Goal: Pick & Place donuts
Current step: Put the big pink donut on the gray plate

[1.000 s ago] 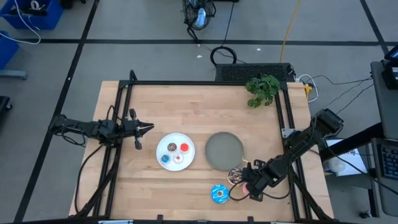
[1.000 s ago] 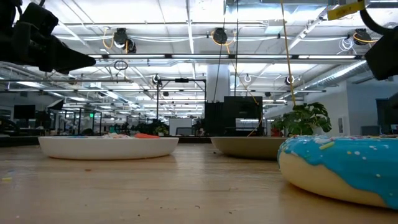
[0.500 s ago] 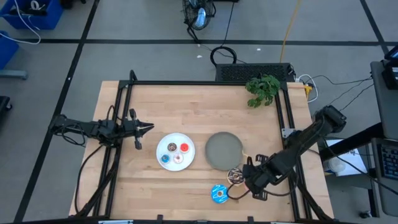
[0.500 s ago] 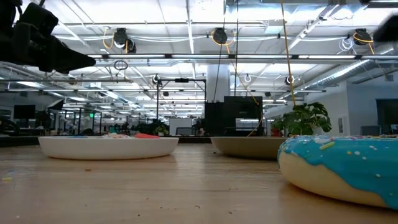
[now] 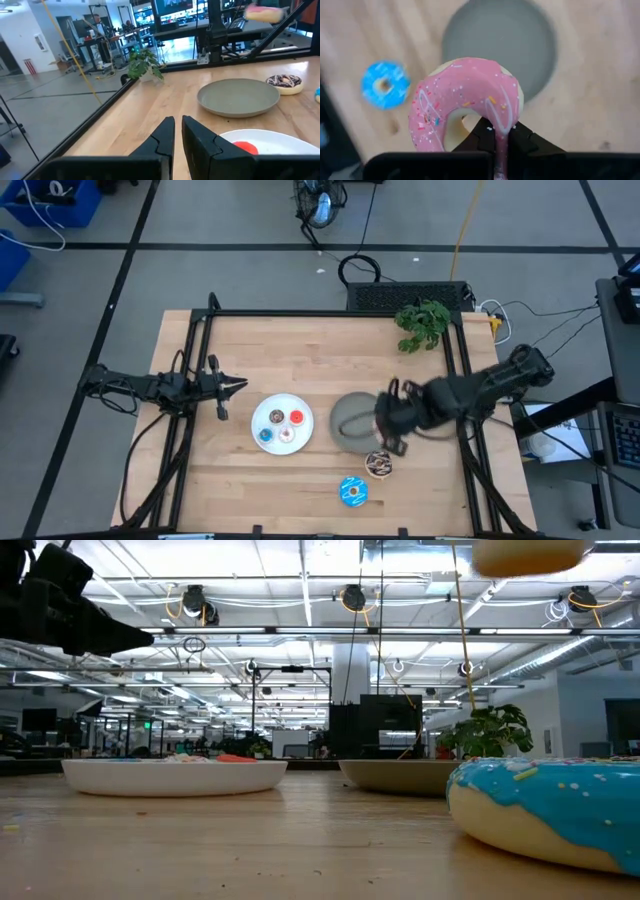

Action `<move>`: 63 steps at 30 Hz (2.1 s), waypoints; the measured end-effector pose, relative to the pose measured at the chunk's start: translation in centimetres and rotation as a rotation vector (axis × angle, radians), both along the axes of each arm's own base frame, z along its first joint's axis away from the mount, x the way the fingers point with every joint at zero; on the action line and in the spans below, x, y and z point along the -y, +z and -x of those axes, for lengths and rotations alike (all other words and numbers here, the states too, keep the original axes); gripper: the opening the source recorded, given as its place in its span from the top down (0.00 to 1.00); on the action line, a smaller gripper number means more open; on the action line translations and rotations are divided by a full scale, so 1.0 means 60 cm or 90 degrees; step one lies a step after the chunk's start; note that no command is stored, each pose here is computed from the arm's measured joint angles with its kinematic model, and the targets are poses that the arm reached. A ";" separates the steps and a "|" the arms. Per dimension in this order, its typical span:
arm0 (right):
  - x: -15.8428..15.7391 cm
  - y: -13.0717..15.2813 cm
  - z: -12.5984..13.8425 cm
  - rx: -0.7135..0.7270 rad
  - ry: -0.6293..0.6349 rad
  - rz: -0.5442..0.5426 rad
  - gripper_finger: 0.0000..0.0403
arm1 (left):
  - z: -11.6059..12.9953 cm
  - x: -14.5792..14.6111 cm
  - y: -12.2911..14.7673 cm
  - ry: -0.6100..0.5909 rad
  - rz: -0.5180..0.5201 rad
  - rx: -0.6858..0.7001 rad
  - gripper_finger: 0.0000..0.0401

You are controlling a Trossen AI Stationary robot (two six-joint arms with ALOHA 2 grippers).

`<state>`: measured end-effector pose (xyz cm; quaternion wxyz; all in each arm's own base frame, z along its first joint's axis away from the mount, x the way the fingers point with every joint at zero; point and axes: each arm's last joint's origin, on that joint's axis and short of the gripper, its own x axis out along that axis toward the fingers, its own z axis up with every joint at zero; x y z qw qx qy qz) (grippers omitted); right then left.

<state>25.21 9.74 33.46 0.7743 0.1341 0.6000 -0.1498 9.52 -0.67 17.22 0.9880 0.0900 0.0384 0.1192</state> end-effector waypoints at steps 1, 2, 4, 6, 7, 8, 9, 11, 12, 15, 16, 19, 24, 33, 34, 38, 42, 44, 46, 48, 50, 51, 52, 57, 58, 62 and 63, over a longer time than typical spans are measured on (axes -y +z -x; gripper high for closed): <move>0.013 0.000 -0.007 0.007 -0.009 0.001 0.98 | 0.000 0.000 0.000 0.000 -0.004 -0.001 0.90; 0.027 0.001 -0.014 0.015 -0.018 0.000 0.98 | 0.000 0.000 0.000 0.000 -0.008 -0.002 0.90; 0.052 0.000 -0.030 0.035 -0.029 0.002 0.98 | 0.000 0.000 0.000 0.000 -0.010 -0.003 0.90; 0.075 -0.001 -0.046 0.057 -0.023 0.009 0.98 | 0.000 0.000 0.000 0.000 -0.011 -0.003 0.90; 0.085 -0.004 -0.055 0.073 -0.018 0.012 0.98 | 0.000 0.000 0.000 0.000 -0.012 -0.003 0.90; 0.095 -0.007 -0.065 0.093 -0.014 0.015 0.98 | 0.000 0.000 0.000 0.000 -0.012 -0.003 0.90; 0.104 -0.010 -0.075 0.112 -0.009 0.019 0.98 | 0.000 0.000 0.000 -0.001 -0.013 -0.004 0.90; 0.117 -0.022 -0.092 0.134 -0.005 0.022 0.98 | 0.000 0.000 0.000 -0.001 -0.023 -0.005 0.90; 0.121 -0.031 -0.100 0.133 0.003 0.016 0.98 | 0.000 0.000 0.000 -0.001 -0.025 -0.006 0.90; 0.128 -0.064 -0.120 0.095 0.041 -0.001 0.98 | 0.000 0.000 0.000 -0.001 -0.026 -0.006 0.90; 0.129 -0.078 -0.126 0.075 0.052 0.002 0.98 | 0.000 0.000 0.000 -0.002 -0.027 -0.007 0.90; 0.129 -0.118 -0.142 0.027 0.074 0.011 0.98 | 0.000 0.000 0.000 -0.002 -0.028 -0.007 0.90; 0.136 -0.185 -0.160 -0.029 0.084 0.015 0.98 | 0.000 0.000 0.000 -0.002 -0.028 -0.007 0.90; 0.177 -0.247 -0.145 -0.059 0.035 -0.008 0.98 | 0.000 0.000 0.000 -0.002 -0.027 -0.007 0.90; 0.180 -0.251 -0.144 -0.055 0.025 -0.019 0.98 | 0.000 0.000 0.000 -0.002 -0.027 -0.007 0.90; 0.184 -0.266 -0.141 -0.044 0.023 -0.056 0.98 | 0.000 0.000 0.000 -0.002 -0.027 -0.007 0.90; 0.184 -0.280 -0.135 -0.048 0.016 -0.052 0.98 | 0.000 0.000 0.000 -0.002 -0.026 -0.007 0.90; 0.184 -0.287 -0.129 -0.060 0.013 -0.042 0.98 | 0.000 0.000 -0.001 -0.001 -0.026 -0.007 0.90; 0.185 -0.294 -0.125 -0.065 0.012 -0.040 0.98 | 0.000 0.000 -0.001 -0.002 -0.027 -0.007 0.90; 0.185 -0.299 -0.121 -0.073 0.011 -0.039 0.97 | 0.000 0.000 -0.001 -0.002 -0.027 -0.007 0.90; 0.185 -0.305 -0.115 -0.082 0.009 -0.040 0.96 | 0.000 0.000 -0.001 -0.002 -0.029 -0.007 0.90; 0.185 -0.307 -0.113 -0.086 0.009 -0.041 0.95 | 0.000 0.000 0.000 -0.002 -0.030 -0.007 0.90; 0.185 -0.308 -0.112 -0.088 0.008 -0.041 0.94 | 0.000 0.000 0.000 -0.002 -0.033 -0.007 0.90; 0.182 -0.310 -0.111 -0.089 0.012 -0.040 0.85 | 0.000 0.000 0.000 -0.002 -0.039 -0.006 0.90; 0.181 -0.310 -0.111 -0.090 0.013 -0.040 0.82 | 0.000 0.000 0.000 -0.002 -0.039 -0.006 0.90; 0.181 -0.307 -0.109 -0.090 0.018 -0.042 0.69 | 0.000 0.000 0.000 -0.002 -0.037 -0.005 0.90; 0.181 -0.305 -0.109 -0.088 0.018 -0.041 0.66 | 0.000 0.000 0.000 -0.002 -0.037 -0.005 0.90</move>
